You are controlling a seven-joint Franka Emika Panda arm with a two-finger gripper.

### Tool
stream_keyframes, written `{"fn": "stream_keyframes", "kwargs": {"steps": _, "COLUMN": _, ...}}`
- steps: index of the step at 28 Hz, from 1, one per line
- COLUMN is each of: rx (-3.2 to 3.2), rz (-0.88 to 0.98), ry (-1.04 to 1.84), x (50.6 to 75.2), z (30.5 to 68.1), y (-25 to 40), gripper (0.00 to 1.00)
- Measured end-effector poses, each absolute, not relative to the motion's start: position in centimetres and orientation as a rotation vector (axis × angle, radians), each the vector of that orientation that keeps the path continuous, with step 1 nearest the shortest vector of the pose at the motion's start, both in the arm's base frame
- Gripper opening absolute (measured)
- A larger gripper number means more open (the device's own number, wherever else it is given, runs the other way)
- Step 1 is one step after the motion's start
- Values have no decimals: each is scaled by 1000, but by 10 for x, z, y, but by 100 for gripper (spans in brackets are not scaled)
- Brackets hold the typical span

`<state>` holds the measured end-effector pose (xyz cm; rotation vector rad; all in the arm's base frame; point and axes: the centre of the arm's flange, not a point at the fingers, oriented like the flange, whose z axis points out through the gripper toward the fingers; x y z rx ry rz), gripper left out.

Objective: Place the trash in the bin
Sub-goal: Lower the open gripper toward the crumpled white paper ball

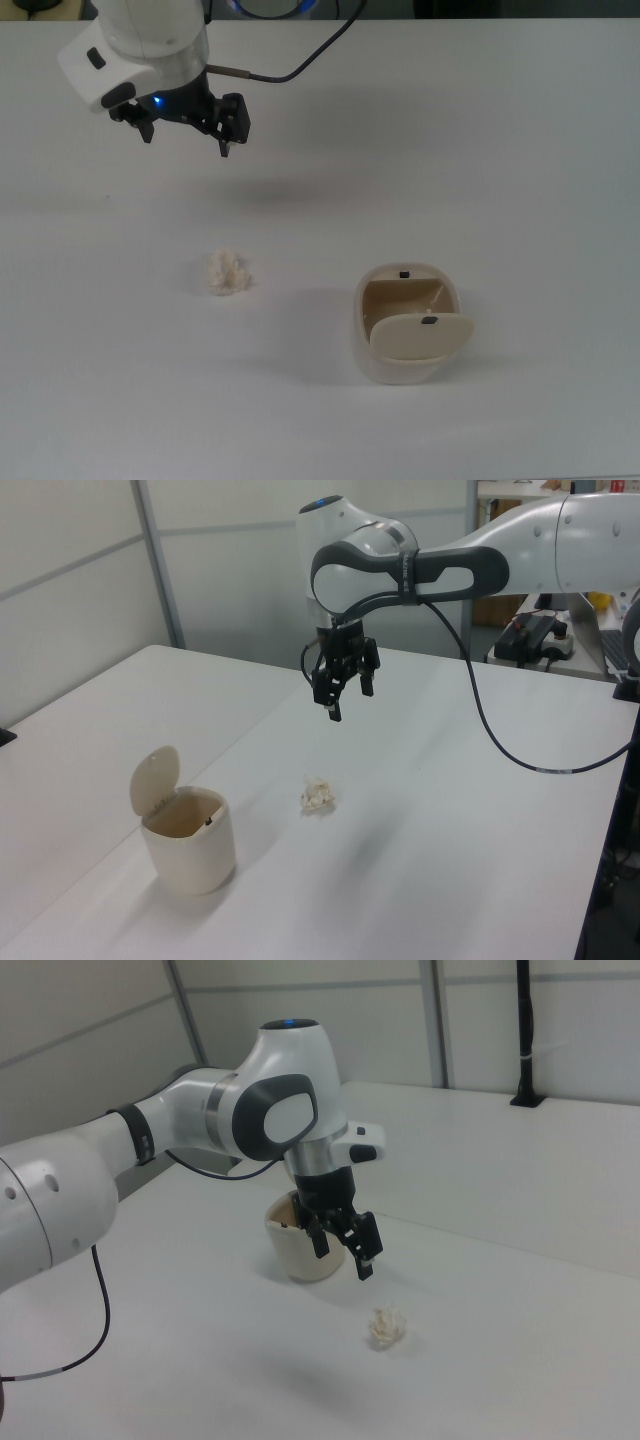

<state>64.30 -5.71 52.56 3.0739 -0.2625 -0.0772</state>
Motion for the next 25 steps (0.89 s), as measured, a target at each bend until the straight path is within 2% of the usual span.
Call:
{"fn": "stream_keyframes", "kwargs": {"steps": 6, "rx": 3085, "rz": -5, "ry": -238, "x": 646, "z": 536, "y": -46, "gripper": 100}}
{"fn": "stream_keyframes", "kwargs": {"steps": 11, "rx": 3092, "rz": 22, "ry": -205, "x": 652, "z": 527, "y": -34, "gripper": 100}}
{"fn": "stream_keyframes", "kwargs": {"steps": 25, "rx": 3102, "rz": 32, "ry": -159, "x": 686, "z": 444, "y": -24, "gripper": 100}}
